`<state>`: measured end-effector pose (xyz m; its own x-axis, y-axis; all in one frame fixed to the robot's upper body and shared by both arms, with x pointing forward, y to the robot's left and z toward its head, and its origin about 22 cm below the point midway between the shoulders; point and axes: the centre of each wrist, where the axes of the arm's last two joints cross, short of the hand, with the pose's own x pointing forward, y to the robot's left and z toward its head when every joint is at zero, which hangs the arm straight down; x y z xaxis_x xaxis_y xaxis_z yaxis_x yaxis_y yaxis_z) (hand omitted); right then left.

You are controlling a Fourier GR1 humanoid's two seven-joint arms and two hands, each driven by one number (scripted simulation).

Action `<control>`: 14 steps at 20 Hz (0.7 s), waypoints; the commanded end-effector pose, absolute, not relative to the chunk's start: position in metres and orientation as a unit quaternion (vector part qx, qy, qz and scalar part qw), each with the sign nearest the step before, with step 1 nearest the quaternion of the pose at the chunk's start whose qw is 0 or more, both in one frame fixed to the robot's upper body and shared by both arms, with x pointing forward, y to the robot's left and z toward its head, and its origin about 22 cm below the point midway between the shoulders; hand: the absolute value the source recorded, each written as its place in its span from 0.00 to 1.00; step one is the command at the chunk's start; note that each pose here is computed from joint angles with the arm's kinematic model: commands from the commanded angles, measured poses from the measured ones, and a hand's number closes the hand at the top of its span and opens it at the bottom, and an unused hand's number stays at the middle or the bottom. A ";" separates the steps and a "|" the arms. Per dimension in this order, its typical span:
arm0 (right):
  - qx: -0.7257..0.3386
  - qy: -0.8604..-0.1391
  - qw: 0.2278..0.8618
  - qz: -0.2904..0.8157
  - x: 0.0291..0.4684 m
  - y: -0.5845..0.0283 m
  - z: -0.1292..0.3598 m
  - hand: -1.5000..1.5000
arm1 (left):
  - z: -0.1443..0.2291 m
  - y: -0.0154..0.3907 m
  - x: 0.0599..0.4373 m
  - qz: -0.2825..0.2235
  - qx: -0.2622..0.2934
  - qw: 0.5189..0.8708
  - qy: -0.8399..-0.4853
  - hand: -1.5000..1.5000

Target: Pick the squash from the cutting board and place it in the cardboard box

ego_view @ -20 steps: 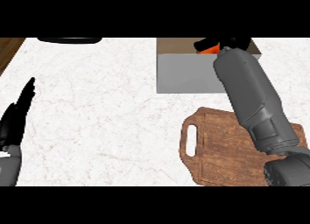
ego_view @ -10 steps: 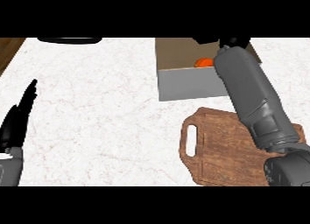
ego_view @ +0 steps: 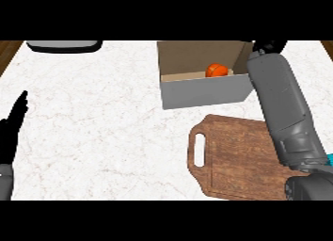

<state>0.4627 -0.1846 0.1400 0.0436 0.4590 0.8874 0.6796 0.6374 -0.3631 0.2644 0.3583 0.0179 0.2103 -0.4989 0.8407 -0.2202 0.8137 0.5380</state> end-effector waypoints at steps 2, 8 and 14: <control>-0.408 -0.691 0.585 -0.120 0.441 -0.212 0.127 0.00 | 0.013 0.360 0.248 -0.091 0.293 0.729 -0.611 0.50; -0.437 -0.669 0.589 -0.124 0.390 -0.274 0.106 0.00 | 0.007 0.362 0.247 -0.079 0.304 0.732 -0.605 0.50; -0.426 -0.665 0.603 -0.108 0.317 -0.311 0.121 0.00 | 0.013 0.370 0.254 -0.081 0.304 0.727 -0.610 0.50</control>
<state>0.3620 -0.2932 0.1190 0.0729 0.4321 0.8989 0.7167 0.6040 -0.3485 0.2499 0.3682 0.0115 0.2516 -0.4929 0.8329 -0.2534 0.7970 0.5482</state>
